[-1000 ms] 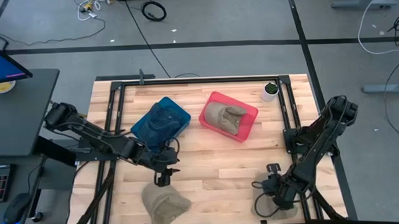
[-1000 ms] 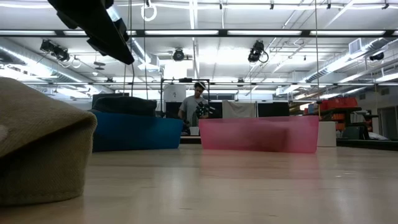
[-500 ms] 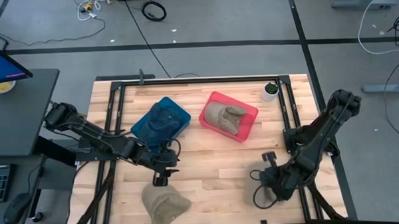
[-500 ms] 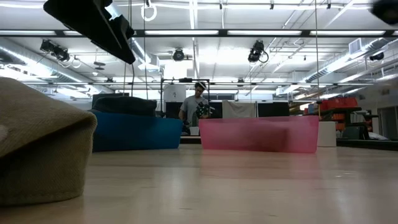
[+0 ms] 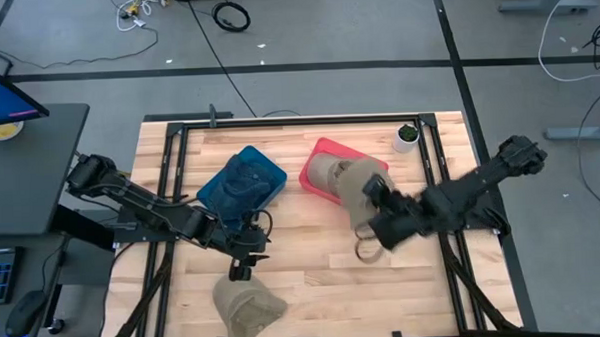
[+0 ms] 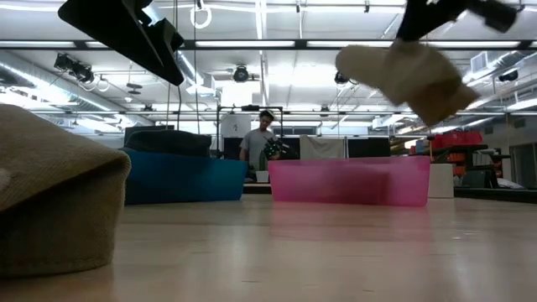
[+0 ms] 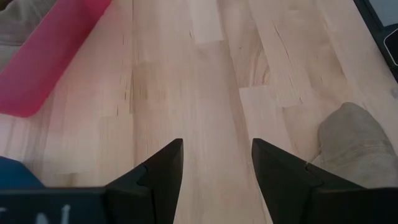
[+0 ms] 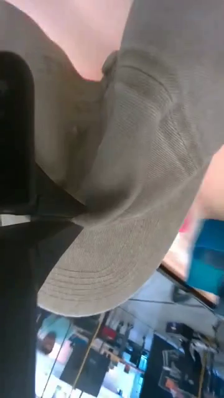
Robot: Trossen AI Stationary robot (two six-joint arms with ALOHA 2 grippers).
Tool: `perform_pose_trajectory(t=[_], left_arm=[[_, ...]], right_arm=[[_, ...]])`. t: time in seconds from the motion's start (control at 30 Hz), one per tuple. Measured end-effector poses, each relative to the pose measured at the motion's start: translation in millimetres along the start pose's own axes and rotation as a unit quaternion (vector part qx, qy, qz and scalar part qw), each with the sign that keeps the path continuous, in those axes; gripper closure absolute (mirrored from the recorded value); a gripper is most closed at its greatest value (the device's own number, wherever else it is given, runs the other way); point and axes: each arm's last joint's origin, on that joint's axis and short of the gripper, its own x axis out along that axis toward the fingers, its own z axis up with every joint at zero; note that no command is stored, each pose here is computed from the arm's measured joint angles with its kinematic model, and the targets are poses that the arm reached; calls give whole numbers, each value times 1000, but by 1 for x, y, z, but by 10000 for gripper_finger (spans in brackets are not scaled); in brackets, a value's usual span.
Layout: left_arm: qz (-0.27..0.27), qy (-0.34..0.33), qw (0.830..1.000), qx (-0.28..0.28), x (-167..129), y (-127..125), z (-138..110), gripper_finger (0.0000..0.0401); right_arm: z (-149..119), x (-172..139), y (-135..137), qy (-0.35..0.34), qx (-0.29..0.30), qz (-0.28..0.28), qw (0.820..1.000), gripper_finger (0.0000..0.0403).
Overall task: Pick & Place hat
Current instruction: Put the right brown cap into the pink bin
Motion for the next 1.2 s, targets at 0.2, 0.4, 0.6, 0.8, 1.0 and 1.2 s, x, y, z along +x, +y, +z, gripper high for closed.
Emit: perform_pose_trajectory(t=[0.2, 0.4, 0.6, 0.8, 1.0, 1.2], left_arm=[[0, 0, 1000, 0, 0, 0, 0, 206], [0, 0, 1000, 0, 0, 0, 0, 206], [0, 0, 1000, 0, 0, 0, 0, 206], [0, 0, 1000, 0, 0, 0, 0, 206], [0, 0, 1000, -1, 0, 0, 0, 206], [0, 0, 1000, -1, 0, 0, 0, 206]], right_arm=[[-27, 40, -29, 65, -61, 14, 996, 397], [-37, 89, -31, 41, -124, 21, 991, 401], [-42, 121, -22, -30, -166, 25, 985, 401], [-55, 142, 1, -31, -155, 75, 985, 399], [-52, 152, 7, -105, -71, 69, 989, 391], [-54, 156, 0, -110, 54, 46, 991, 357]])
